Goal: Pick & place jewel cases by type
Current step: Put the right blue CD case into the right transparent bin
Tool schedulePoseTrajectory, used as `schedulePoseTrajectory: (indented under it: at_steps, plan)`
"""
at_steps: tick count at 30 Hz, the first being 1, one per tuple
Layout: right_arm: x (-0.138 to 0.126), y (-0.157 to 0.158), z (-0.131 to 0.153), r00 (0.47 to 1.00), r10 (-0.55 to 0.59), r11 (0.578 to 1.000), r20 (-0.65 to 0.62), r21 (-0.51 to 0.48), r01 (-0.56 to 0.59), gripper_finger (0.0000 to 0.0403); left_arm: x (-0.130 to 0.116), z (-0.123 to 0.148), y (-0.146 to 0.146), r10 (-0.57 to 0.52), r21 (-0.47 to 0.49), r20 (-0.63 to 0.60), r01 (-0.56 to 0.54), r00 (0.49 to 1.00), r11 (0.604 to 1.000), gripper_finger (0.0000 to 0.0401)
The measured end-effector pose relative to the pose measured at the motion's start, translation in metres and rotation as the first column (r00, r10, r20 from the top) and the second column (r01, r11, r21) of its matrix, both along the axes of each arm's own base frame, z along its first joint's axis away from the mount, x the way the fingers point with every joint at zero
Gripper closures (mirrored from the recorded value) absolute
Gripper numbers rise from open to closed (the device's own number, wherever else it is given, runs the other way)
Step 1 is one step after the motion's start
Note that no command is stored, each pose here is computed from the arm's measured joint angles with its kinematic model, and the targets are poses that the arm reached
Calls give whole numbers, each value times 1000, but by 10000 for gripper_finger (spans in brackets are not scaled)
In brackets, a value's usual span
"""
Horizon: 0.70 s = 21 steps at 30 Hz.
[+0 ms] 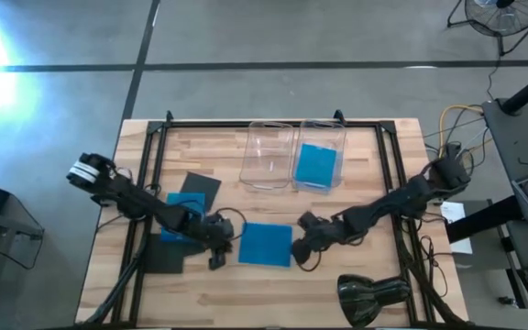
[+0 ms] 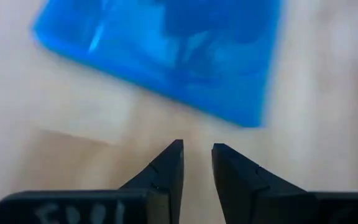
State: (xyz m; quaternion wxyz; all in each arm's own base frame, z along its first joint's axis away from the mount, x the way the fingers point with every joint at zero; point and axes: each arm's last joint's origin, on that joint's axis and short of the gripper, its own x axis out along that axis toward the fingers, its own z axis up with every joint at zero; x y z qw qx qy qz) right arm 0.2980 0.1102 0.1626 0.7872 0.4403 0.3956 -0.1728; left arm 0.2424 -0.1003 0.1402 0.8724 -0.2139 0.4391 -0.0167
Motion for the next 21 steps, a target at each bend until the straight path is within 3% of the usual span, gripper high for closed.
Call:
schedulePoseTrajectory:
  at_steps: [6,9,13,17,21]
  plan:
    - [45,-21,-7,995,94,975,-43,-200,-101,184,-9,11,-38,-144,-44,121,151,982,988,335]
    - [69,-35,-16,993,101,958,-60,-263,-113,184,-10,2,-48,-150,-63,95,156,984,986,335]
    - [89,-52,-29,991,51,936,-128,-339,-92,184,1,-7,-57,-152,-94,172,169,973,981,335]
    - [100,-58,-37,973,172,962,-156,-185,-200,184,16,-24,-67,-155,-88,181,173,971,981,335]
    - [100,-51,-43,952,270,962,-147,3,-272,184,37,-39,-72,-131,-59,164,143,978,988,335]
